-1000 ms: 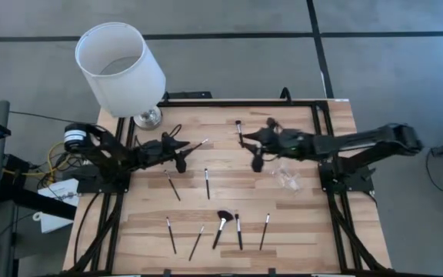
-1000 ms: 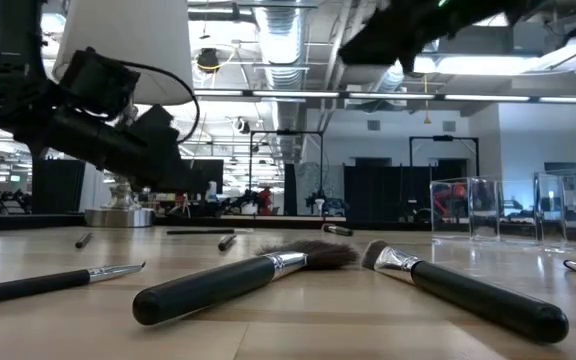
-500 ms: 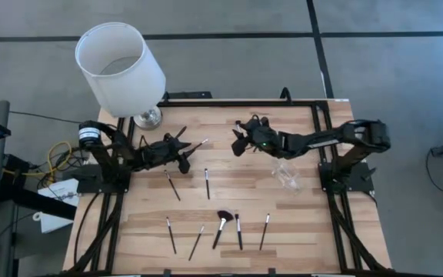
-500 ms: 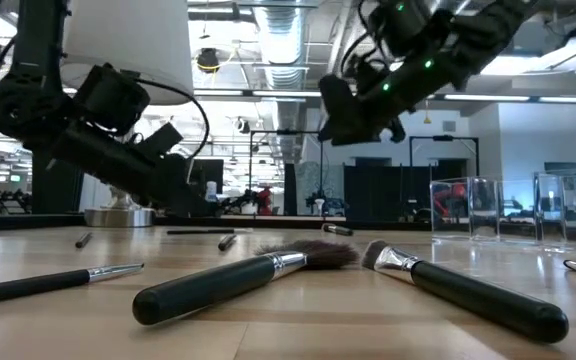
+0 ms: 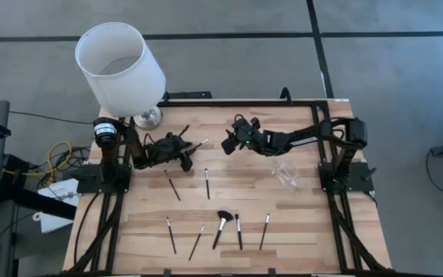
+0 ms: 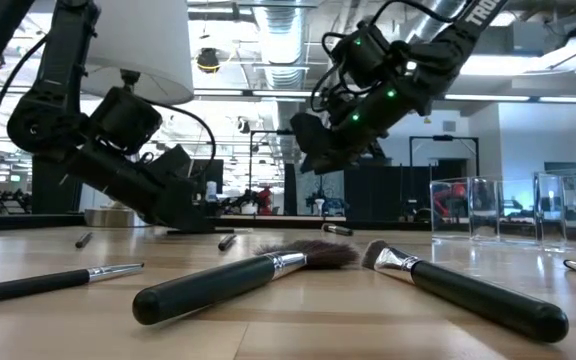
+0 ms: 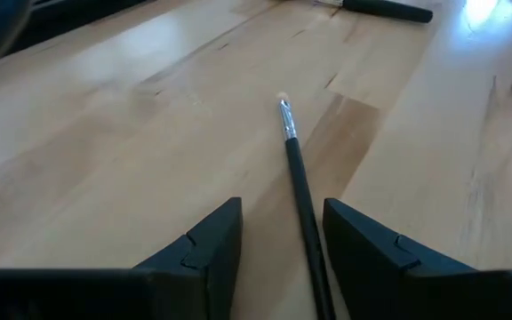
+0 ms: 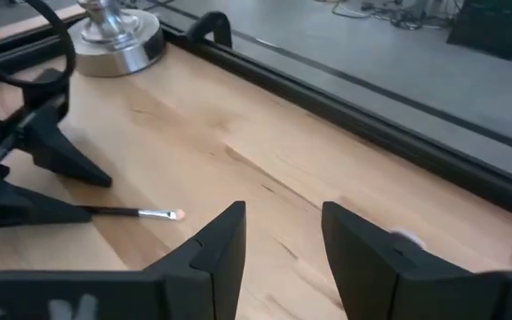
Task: Put items in baskets/containers
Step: Put the eyeshadow brush into the transparent organizer
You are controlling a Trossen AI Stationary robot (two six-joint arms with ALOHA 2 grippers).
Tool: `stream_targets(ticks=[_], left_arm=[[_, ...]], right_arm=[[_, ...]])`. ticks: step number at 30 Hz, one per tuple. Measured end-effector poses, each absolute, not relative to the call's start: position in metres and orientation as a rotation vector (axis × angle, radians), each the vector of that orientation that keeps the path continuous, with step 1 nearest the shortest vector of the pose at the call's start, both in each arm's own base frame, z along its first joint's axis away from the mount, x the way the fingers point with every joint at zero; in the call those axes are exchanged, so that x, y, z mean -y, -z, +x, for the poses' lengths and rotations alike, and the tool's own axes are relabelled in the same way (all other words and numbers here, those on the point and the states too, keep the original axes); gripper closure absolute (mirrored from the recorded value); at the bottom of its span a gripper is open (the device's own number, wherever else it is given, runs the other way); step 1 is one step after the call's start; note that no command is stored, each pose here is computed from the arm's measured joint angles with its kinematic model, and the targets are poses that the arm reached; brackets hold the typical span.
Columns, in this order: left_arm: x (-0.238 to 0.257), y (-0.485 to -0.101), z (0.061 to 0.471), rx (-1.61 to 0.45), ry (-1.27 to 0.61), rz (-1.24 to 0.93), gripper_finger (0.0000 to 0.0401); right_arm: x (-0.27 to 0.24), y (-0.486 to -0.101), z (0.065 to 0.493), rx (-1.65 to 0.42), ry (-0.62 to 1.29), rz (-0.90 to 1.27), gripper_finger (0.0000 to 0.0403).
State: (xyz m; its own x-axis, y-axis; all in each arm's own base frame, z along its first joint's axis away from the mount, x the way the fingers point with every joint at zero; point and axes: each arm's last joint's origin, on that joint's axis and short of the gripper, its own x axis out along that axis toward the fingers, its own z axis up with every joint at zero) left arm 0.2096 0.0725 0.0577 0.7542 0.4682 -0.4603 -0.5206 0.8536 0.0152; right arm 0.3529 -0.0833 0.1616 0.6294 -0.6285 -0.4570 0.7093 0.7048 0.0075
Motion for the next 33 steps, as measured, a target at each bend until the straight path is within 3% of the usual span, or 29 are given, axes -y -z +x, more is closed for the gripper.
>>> stream_targets(ticks=[6,14,21,26,33], left_arm=[[-0.073,-0.05,0.209,-0.492,-0.525,-0.123,0.0268],[-0.073,-0.047,0.21,-0.493,-0.51,-0.141,0.0387],[-0.071,-0.055,0.211,-0.478,-0.486,-0.143,0.0389],[-0.061,-0.068,0.213,-0.442,-0.349,-0.163,0.0389],[-0.051,-0.089,0.219,-0.343,-0.292,-0.146,0.0389]], right_arm=[[0.084,-0.168,0.359,-0.432,0.729,0.195,0.0265],[0.077,-0.167,0.364,-0.501,0.336,0.143,0.0265],[0.07,-0.141,0.377,-0.483,0.272,0.088,0.0219],[0.059,-0.12,0.394,-0.501,0.194,-0.084,0.0181],[0.049,-0.109,0.428,-0.587,0.162,-0.246,0.0178]])
